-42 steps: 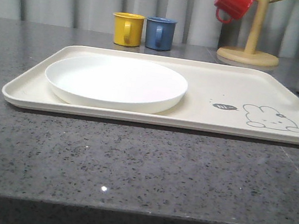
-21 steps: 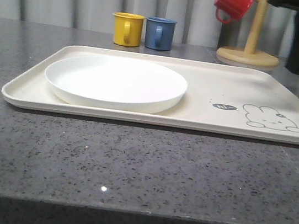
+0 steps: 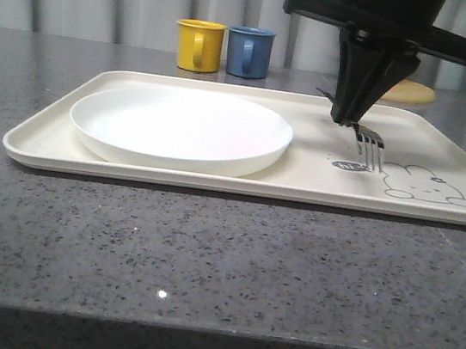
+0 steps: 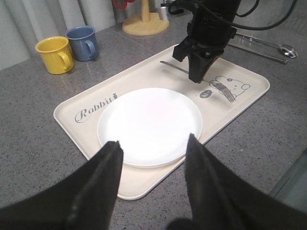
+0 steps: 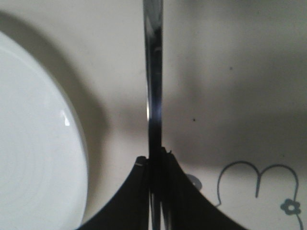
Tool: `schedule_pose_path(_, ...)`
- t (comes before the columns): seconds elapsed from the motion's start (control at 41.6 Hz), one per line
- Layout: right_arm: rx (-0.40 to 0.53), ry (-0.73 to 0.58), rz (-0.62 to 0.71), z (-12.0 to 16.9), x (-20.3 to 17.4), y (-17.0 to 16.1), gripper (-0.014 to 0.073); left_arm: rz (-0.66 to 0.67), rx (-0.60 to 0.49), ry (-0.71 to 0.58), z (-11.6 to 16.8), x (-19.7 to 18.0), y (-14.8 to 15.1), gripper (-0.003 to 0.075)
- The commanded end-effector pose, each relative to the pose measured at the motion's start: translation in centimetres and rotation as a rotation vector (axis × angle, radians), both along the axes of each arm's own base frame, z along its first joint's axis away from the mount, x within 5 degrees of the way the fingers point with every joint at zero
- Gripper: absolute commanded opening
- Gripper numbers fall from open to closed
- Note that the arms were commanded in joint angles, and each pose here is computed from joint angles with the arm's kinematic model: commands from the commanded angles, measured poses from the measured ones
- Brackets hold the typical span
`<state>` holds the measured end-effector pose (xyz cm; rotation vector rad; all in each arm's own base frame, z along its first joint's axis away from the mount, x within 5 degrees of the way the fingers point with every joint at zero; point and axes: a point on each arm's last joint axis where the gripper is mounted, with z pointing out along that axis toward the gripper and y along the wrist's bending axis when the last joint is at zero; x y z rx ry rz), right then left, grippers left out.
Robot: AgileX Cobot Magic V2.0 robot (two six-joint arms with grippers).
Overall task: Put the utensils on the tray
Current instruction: 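Carry the fork onto the tray beside the plate and release, then lower the right gripper onto the chopsticks and grasp them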
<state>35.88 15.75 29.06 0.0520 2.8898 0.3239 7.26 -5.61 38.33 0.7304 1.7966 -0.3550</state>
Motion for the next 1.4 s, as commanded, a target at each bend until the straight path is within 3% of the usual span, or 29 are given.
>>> schedule_pose_path(0.0,0.048,-0.119,-0.028,2.3,0.4,0.1,-0.0066,-0.012,-0.068,-0.074,1.4,0.0,-0.2,0.0314)
schedule_pose_path(0.12,0.051,-0.112,-0.047,1.6,0.8,0.2,-0.0030,-0.012,-0.068,-0.074,1.4,0.0,-0.2,0.0314)
schedule_pose_path(0.361,0.046,-0.110,-0.050,1.6,0.8,0.2,0.0270,-0.012,-0.068,-0.074,1.4,0.0,-0.2,0.0314)
schedule_pose_path(0.433,0.049,-0.119,-0.051,1.6,0.9,0.2,0.0304,-0.012,-0.068,-0.074,1.4,0.0,-0.2,0.0314)
schedule_pose_path(0.626,0.033,-0.168,-0.041,2.9,0.4,-0.3,0.0304,-0.012,-0.068,-0.074,1.4,0.0,-0.2,0.0314)
schedule_pose_path(0.818,-0.150,-0.277,0.096,7.4,-2.6,-2.9,0.0304,-0.012,-0.068,-0.074,1.4,0.0,-0.2,0.0314)
schedule_pose_path(0.963,-0.257,-0.280,0.078,9.1,-4.8,-6.5,0.0304,-0.012,-0.068,-0.074,1.4,0.0,-0.2,0.0314)
schedule_pose_path(1.179,-0.323,-0.163,0.003,6.6,-6.1,-13.5,0.0304,-0.012,-0.068,-0.074,1.4,0.0,-0.2,0.0314)
schedule_pose_path(1.372,-0.275,-0.033,-0.041,3.4,-6.1,-18.1,0.0298,-0.012,-0.068,-0.074,1.4,0.0,-0.2,0.0314)
